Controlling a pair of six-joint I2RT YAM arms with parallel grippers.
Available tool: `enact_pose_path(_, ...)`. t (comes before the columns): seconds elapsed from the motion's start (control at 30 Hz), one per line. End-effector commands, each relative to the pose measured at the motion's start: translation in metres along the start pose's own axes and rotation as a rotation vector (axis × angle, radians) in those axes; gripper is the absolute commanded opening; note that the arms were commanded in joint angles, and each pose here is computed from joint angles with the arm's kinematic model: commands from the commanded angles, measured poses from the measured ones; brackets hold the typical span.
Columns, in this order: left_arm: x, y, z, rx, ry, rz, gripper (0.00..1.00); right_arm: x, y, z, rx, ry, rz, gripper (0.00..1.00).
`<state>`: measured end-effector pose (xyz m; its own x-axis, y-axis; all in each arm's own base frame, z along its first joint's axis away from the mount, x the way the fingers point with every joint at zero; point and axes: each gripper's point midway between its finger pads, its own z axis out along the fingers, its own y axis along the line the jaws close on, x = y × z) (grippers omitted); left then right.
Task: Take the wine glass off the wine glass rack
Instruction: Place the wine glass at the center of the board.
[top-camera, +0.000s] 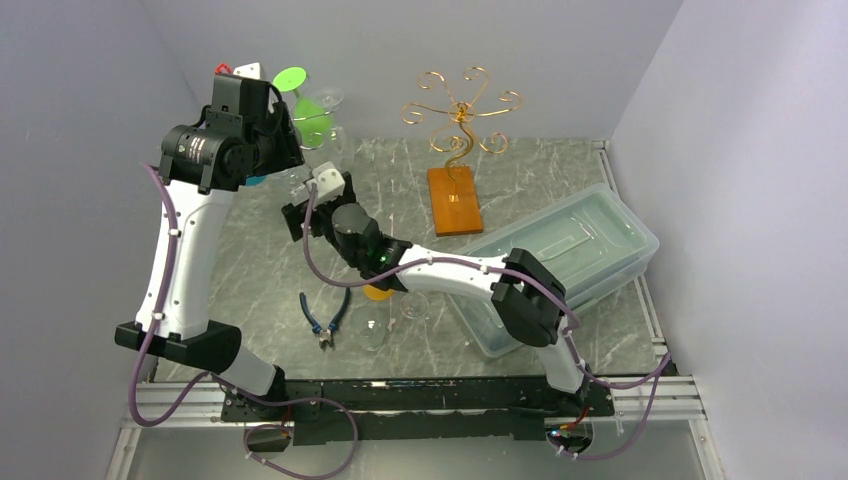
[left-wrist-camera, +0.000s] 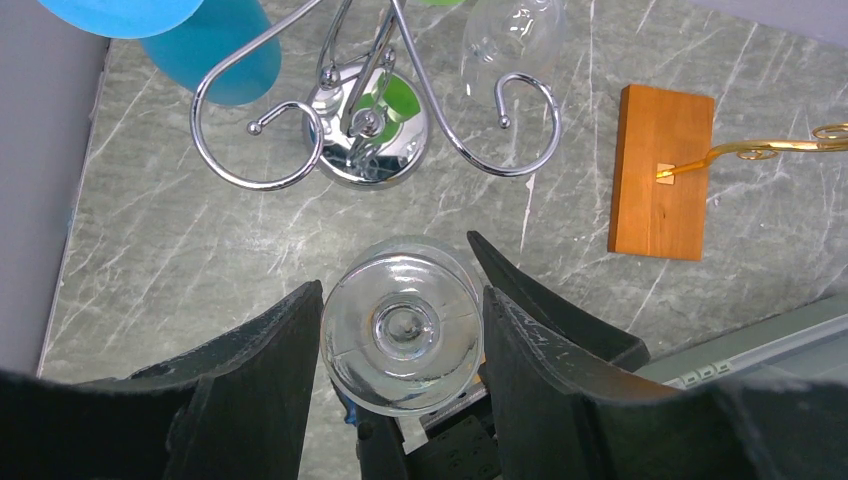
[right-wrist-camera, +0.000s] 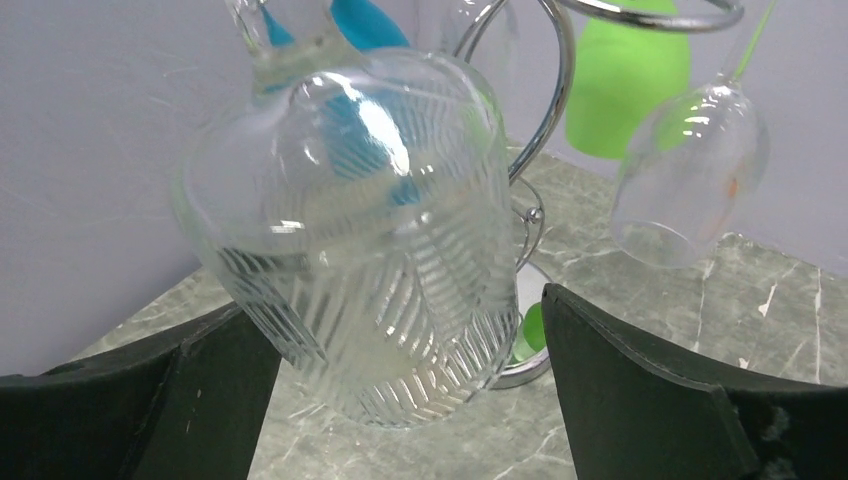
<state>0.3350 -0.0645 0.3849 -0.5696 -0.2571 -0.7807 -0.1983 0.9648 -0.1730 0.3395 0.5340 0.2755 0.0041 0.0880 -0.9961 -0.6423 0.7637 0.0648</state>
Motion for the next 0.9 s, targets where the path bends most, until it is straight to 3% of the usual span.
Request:
enact_pose_path(0.0, -0.023, -0.01, -0.022, 0.068, -0.096, -0.057, 0.14, -0.067, -0.01, -0.013, 0.034, -0.188, 0.063, 0.97)
enact_pose_path(0.2, -0.021, -0.012, -0.02, 0.074, -0.089, -0.06, 0.14, -0.077, -0.01, -0.018, 0.017, -0.256, 0.034, 0.97)
enact_pose_path(0.87, -0.023, -0.013, -0.022, 0.087, -0.09, -0.058, 0.14, -0.076, 0.006, 0.002, -0.018, -0.225, -0.021, 0.96)
